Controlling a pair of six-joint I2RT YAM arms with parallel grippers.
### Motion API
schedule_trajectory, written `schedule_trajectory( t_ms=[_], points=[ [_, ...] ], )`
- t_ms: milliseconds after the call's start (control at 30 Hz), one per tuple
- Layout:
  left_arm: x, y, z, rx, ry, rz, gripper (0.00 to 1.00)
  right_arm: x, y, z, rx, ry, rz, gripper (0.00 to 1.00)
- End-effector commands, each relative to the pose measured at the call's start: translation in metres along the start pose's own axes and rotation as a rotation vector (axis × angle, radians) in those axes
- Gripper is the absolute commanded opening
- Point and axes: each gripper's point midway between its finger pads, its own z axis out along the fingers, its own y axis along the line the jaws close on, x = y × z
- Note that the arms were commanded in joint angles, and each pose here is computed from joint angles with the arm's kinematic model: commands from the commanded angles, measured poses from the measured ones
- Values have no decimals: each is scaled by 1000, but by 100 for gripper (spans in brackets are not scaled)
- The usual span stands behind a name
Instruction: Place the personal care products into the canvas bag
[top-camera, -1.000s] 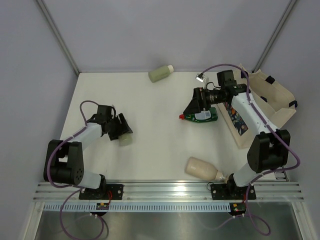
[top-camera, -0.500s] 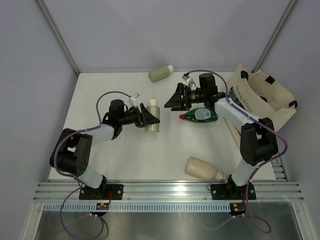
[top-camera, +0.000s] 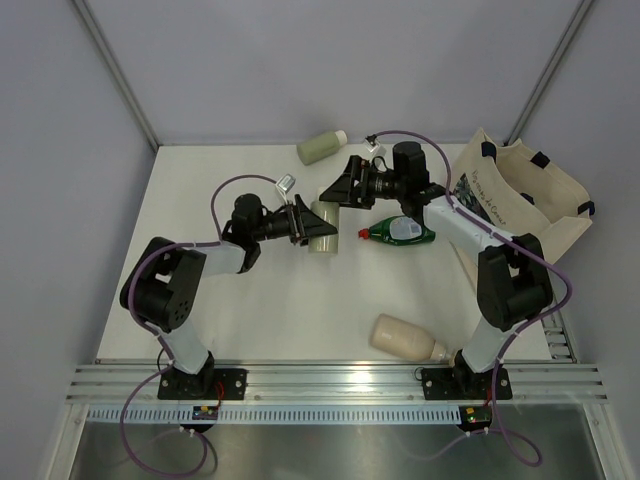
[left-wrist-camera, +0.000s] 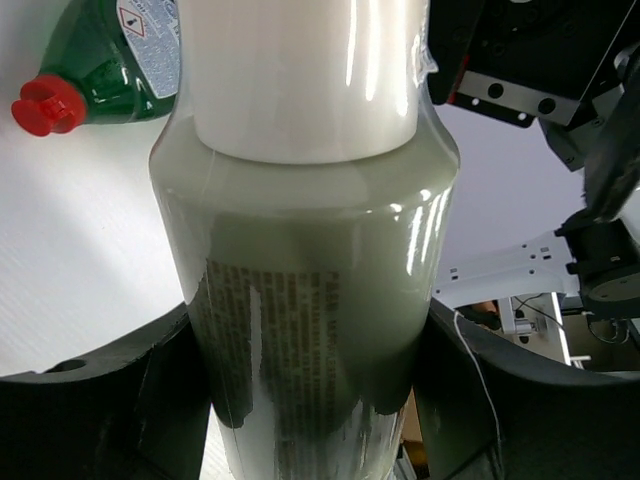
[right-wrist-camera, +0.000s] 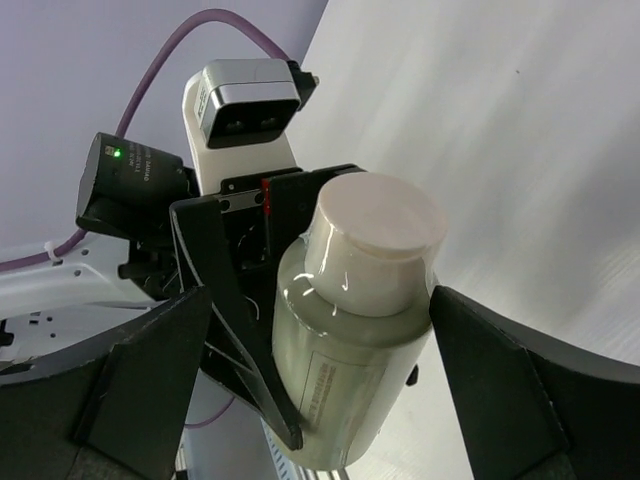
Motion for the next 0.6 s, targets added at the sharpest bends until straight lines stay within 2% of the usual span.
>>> schedule_trajectory(
  t_ms=[0,433,500,567],
  points=[
    [-32,-78,4,229,-74,246,0,9,8,14,28,32,-18,100],
    [-32,-80,7,236,-83,252,0,34,13,36,43,122,67,90],
    [-33,-78,8,231,-84,255,0,34,13,37,43,124,68,86],
    [-32,-75,8,224,-78,249,0,34,18,35,24,125,60,71]
  ],
)
